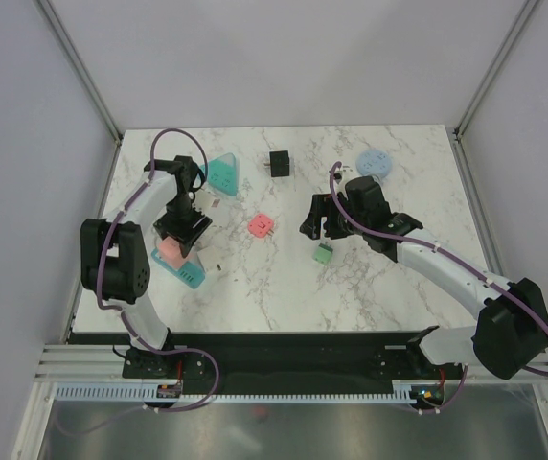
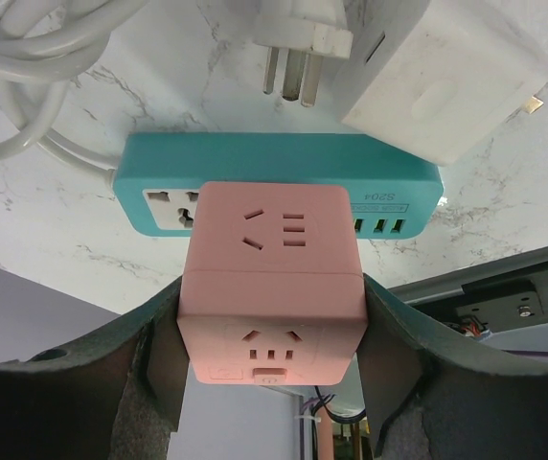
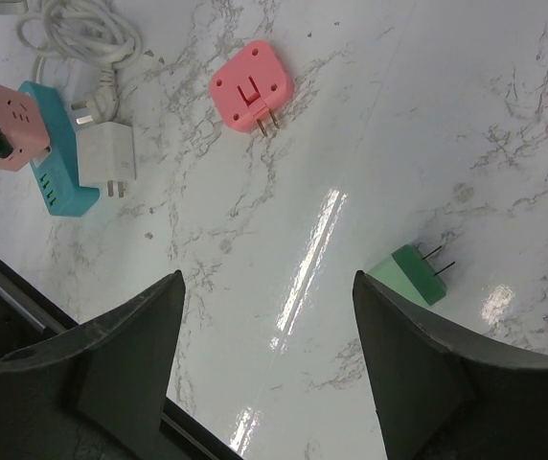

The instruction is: Insert the plug

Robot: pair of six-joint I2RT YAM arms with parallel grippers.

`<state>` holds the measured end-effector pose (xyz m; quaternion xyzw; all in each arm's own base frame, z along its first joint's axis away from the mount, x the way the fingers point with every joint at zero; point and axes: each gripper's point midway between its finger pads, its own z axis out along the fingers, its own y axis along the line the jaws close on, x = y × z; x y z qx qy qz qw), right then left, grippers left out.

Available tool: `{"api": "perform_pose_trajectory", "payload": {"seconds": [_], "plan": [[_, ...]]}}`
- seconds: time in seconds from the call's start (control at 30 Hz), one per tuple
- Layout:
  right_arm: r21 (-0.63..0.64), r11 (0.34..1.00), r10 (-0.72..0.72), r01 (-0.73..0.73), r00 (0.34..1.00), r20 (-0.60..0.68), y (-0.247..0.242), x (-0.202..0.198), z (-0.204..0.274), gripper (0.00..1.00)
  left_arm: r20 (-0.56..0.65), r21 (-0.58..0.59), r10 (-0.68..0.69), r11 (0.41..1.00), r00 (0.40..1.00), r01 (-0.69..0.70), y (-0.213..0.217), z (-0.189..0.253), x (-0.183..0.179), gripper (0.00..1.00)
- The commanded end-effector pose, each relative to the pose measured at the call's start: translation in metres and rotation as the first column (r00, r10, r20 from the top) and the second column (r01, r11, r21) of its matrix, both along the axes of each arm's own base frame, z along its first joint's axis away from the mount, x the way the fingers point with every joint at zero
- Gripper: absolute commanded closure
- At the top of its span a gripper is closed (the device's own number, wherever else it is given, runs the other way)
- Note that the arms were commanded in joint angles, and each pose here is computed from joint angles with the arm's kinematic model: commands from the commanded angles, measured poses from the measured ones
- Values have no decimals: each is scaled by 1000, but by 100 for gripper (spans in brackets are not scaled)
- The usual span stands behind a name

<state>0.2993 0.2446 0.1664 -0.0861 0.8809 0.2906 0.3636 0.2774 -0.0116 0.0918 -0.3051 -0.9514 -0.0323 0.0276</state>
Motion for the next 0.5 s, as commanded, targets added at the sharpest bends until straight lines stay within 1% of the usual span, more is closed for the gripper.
{"api": "perform_pose_trajectory", "payload": {"seconds": [0.0,0.13,0.47], "plan": [[21,1000,-1,-1,998,69,2,6,22,21,58,-19,-46,999,997,47,-3,13,11,98],[22,1000,-4,3,997,76,1,6,25,21,38,-40,-34,999,999,36,-7,8,6,98],[16,1000,-4,3,997,71,0,5,23,21,12,5,-18,1000,1000,18,2,15,-8,98]]}}
